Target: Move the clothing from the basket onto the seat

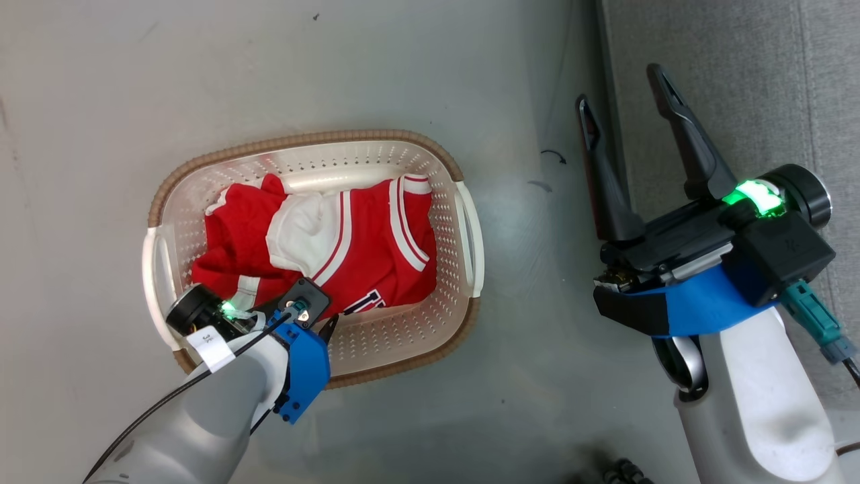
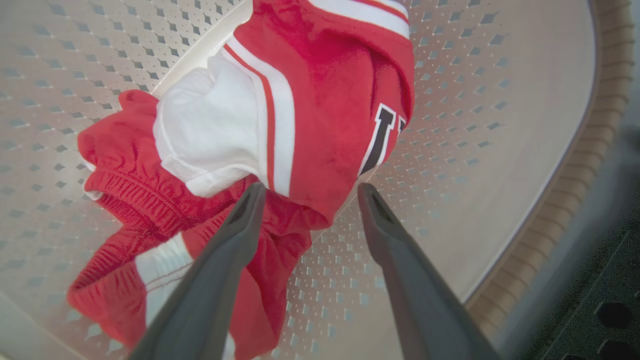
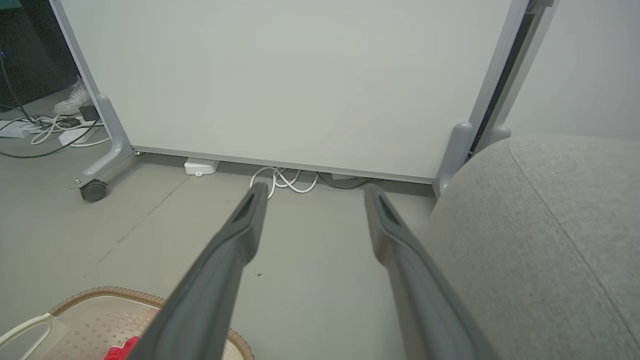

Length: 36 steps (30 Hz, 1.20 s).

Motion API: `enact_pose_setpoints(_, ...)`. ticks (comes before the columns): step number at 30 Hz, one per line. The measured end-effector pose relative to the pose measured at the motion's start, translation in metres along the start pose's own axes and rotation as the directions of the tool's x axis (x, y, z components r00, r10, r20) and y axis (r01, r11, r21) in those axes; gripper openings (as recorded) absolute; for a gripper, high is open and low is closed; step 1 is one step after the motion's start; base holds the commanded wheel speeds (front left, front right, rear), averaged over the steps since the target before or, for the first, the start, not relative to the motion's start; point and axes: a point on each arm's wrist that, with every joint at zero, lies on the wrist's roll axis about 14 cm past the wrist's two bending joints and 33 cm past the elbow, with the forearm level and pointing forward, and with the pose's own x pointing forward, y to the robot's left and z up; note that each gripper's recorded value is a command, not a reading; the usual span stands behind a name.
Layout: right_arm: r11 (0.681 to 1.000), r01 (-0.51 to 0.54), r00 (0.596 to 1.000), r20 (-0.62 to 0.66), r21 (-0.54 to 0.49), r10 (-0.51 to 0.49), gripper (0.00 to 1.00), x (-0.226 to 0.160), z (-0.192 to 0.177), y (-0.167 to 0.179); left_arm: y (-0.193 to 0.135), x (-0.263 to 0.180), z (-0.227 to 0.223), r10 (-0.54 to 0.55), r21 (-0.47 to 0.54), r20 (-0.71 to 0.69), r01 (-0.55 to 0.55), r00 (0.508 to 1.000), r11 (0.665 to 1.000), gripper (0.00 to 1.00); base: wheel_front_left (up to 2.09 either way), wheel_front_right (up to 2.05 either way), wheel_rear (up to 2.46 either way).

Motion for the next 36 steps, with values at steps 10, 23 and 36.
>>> enact_pose_setpoints(10, 1.000, -0.004, 1.000, -0.027, 0.006, 0.004, 1.00, 0.007, -0.020, 0.000, -0.001, 0.016, -0.007, -0.041, -0.062, -0.039, 0.039, 0.998, 0.997, 1.00, 0.00, 0.00, 0.00)
enact_pose_setpoints(23, 1.000, 0.005, 0.998, -0.065, 0.005, -0.005, 1.00, 0.010, -0.047, -0.005, -0.003, 0.037, -0.024, -0.082, -0.105, -0.127, 0.069, 0.989, 0.992, 1.00, 0.00, 0.00, 0.00)
enact_pose_setpoints(36, 1.000, 0.005, 0.997, -0.072, 0.016, -0.004, 1.00, 0.012, -0.057, -0.005, 0.000, 0.052, -0.015, -0.085, -0.088, -0.064, 0.079, 0.994, 0.993, 0.33, 0.00, 0.00, 0.00)
